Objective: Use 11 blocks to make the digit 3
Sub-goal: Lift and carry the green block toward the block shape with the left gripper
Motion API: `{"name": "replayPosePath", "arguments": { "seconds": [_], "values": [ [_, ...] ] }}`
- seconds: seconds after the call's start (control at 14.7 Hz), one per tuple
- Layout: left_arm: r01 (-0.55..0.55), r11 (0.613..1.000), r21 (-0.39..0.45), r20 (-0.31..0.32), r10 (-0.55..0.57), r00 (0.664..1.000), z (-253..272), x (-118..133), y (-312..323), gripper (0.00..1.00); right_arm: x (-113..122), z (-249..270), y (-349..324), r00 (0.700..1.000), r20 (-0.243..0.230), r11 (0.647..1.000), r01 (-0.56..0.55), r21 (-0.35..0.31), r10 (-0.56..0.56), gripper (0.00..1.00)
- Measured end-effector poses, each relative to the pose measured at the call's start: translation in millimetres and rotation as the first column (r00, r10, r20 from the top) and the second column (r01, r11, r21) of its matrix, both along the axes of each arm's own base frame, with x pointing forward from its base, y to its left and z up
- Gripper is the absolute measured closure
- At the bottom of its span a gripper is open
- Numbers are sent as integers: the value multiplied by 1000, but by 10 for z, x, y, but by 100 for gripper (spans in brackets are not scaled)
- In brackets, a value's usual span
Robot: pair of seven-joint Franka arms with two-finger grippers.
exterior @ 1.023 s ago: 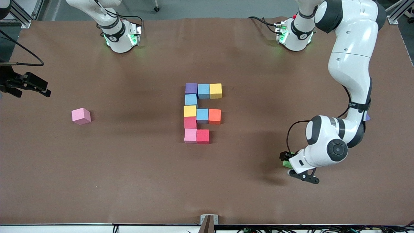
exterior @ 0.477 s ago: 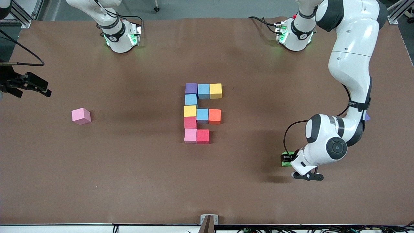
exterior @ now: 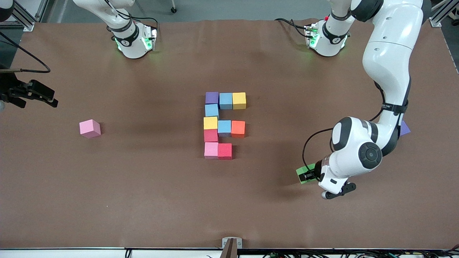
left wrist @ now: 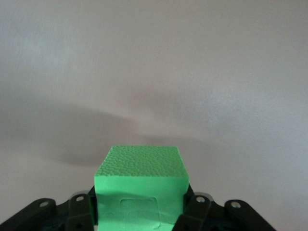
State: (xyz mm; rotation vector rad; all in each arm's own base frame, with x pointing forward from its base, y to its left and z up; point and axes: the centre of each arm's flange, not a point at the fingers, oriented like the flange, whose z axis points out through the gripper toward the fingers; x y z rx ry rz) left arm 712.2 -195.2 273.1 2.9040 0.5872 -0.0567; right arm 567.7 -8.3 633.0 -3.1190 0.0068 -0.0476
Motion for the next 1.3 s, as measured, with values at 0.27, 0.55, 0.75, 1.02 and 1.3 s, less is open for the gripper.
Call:
{"name": "replayPosePath", "arguments": {
  "seconds": [0.27,0.55,0.75,1.02,1.3],
  "values": [
    [-211,977,11,-52,211,976,57,-89,-237,41,-2,1,24,1000,-1,1000,-4,0,4,0],
    [-399,917,28,-90,399,912,81,-205,-583,41,-13,0,142,1000,-9,1000,-25,1,25,0],
    [-493,869,48,-105,495,863,73,-273,-751,41,-33,-22,150,999,-29,1000,-27,1,27,0],
    [-633,770,81,-134,638,759,40,-411,-1035,41,-91,-63,160,996,-80,1000,-28,11,29,0],
    [-763,634,123,-155,772,616,-1,-555,-1292,41,-105,-35,149,996,-81,1000,-26,12,27,0]
  ]
}}
